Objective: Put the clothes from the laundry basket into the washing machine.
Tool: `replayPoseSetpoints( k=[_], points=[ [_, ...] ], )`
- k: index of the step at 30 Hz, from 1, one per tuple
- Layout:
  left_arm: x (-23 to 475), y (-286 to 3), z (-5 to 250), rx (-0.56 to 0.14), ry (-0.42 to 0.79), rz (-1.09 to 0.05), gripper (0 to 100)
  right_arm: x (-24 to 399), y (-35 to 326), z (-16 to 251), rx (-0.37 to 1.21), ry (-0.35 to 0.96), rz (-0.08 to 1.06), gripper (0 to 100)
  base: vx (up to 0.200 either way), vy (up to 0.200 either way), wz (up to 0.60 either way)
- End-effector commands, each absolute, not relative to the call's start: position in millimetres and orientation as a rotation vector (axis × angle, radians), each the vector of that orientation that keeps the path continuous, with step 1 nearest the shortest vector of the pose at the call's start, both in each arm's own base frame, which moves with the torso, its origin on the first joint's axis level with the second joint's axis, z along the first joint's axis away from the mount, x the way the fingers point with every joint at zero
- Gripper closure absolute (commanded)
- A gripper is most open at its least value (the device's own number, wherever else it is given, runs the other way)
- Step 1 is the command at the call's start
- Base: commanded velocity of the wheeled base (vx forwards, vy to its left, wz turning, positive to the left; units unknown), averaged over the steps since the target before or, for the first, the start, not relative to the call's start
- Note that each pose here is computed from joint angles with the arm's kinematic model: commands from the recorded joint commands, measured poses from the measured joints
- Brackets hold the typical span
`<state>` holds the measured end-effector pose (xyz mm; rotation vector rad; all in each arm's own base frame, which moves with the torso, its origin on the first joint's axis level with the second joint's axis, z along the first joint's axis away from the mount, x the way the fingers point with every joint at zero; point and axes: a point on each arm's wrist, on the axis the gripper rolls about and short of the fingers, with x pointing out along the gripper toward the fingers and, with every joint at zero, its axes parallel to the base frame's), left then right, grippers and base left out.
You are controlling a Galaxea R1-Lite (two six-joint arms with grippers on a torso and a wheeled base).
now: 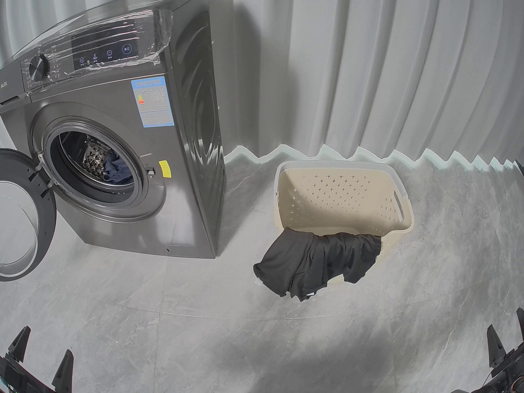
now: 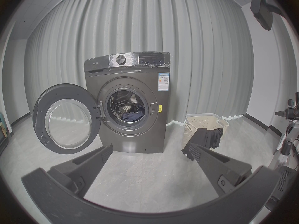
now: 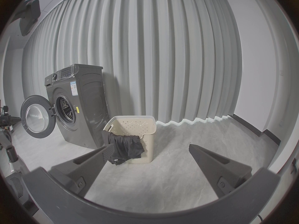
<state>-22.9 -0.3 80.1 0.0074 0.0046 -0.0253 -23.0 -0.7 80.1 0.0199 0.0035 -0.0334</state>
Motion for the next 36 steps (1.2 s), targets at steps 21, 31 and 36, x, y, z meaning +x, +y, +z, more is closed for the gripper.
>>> replayPoseSetpoints(
  k=[21,31,36],
  points=[
    [-22.9,-0.3,75.3,0.008,0.004,-0.028,0,3.6,0.7,151.8,0.013,0.192,0.141,0,0.0,0.0,0.0],
    [-22.9,-0.3,75.3,0.008,0.004,-0.028,0,95.2,16.1,154.9,0.078,0.432,0.15,0,0.0,-0.12,0.0],
    [-22.9,-0.3,75.3,0.008,0.004,-0.028,0,125.3,21.9,145.8,0.09,0.51,0.148,0,0.0,0.0,0.0]
  ],
)
